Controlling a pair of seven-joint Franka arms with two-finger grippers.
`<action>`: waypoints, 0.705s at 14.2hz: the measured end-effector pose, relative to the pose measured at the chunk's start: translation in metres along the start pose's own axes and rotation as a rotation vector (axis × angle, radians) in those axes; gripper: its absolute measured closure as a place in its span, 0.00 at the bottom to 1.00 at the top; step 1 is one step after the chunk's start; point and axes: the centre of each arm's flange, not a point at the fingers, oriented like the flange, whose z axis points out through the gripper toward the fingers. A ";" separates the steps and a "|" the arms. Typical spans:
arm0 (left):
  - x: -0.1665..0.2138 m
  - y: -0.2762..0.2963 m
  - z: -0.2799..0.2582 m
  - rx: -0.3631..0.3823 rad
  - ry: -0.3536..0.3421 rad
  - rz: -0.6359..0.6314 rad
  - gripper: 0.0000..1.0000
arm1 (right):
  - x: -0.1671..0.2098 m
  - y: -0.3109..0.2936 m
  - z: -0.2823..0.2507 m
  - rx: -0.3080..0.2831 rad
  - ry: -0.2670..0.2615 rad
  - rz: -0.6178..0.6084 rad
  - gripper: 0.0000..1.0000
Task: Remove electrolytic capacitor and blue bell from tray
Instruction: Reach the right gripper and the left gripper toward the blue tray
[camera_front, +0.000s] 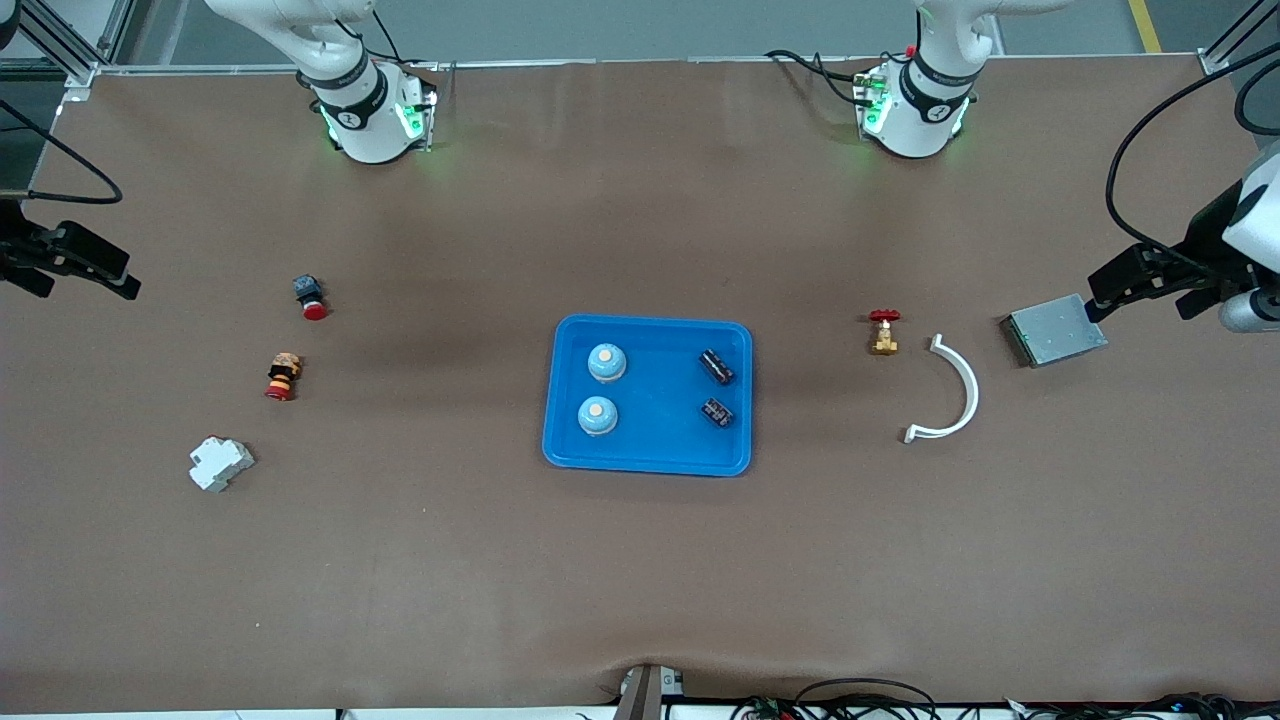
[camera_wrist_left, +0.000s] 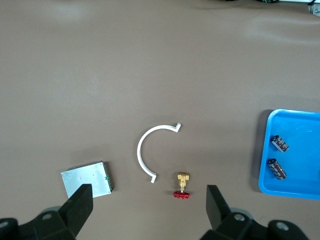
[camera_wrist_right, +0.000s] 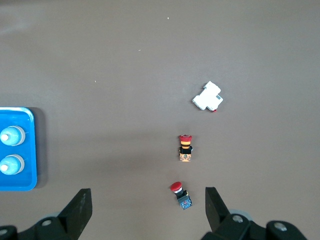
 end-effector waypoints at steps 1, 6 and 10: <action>0.000 0.000 0.000 0.000 0.000 -0.001 0.00 | 0.000 0.000 0.000 0.000 0.000 0.000 0.00; 0.002 -0.009 0.006 0.002 -0.010 -0.016 0.00 | 0.000 0.000 0.000 0.000 0.000 0.000 0.00; 0.013 -0.005 0.039 0.005 -0.066 -0.010 0.00 | 0.000 0.000 0.001 0.000 -0.001 0.006 0.00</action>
